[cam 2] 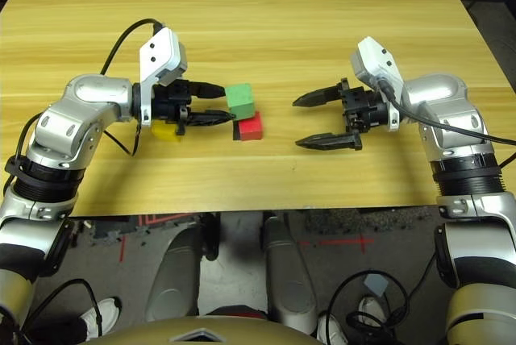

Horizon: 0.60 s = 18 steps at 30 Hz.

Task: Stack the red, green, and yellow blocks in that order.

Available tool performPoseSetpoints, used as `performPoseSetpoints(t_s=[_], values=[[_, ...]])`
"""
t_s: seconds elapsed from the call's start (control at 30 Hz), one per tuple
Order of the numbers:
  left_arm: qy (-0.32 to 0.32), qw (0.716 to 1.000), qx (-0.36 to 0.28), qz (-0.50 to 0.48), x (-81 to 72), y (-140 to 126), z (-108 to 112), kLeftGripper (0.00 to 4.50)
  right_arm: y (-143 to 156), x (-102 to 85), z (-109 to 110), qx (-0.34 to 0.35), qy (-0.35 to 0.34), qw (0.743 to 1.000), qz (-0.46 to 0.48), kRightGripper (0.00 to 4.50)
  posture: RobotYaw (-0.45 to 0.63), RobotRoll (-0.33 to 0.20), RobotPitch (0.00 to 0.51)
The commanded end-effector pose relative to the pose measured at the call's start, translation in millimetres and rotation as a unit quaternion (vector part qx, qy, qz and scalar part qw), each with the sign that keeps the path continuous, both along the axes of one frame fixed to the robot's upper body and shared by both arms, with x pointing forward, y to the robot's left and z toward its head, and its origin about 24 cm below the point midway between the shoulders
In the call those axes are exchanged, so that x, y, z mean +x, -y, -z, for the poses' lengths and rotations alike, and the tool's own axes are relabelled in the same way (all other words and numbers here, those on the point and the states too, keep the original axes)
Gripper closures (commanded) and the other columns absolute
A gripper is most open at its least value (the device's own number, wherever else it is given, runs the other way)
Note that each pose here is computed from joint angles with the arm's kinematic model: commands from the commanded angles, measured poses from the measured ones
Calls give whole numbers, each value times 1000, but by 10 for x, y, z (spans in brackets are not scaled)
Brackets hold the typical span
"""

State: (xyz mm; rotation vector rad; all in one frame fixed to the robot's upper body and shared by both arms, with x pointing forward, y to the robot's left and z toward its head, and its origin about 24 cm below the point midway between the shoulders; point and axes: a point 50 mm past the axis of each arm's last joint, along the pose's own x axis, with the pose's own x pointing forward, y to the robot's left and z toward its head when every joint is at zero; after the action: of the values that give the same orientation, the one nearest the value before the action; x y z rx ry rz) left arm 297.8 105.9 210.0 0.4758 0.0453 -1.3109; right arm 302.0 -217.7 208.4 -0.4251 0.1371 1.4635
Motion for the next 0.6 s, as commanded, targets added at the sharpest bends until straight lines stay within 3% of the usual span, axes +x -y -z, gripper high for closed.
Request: performPoseSetpoints(t_s=[0.03, 0.6], values=[[2, 1000, 8, 27, -64, 83, 74, 2460, 15, -41, -16, -4, 4, 1000, 0, 0, -184, -138, 304], [5, 999, 24, 25, -12, 68, 123, 2460, 22, -54, -4, 2, 3, 1000, 6, 0, -202, -136, 325]])
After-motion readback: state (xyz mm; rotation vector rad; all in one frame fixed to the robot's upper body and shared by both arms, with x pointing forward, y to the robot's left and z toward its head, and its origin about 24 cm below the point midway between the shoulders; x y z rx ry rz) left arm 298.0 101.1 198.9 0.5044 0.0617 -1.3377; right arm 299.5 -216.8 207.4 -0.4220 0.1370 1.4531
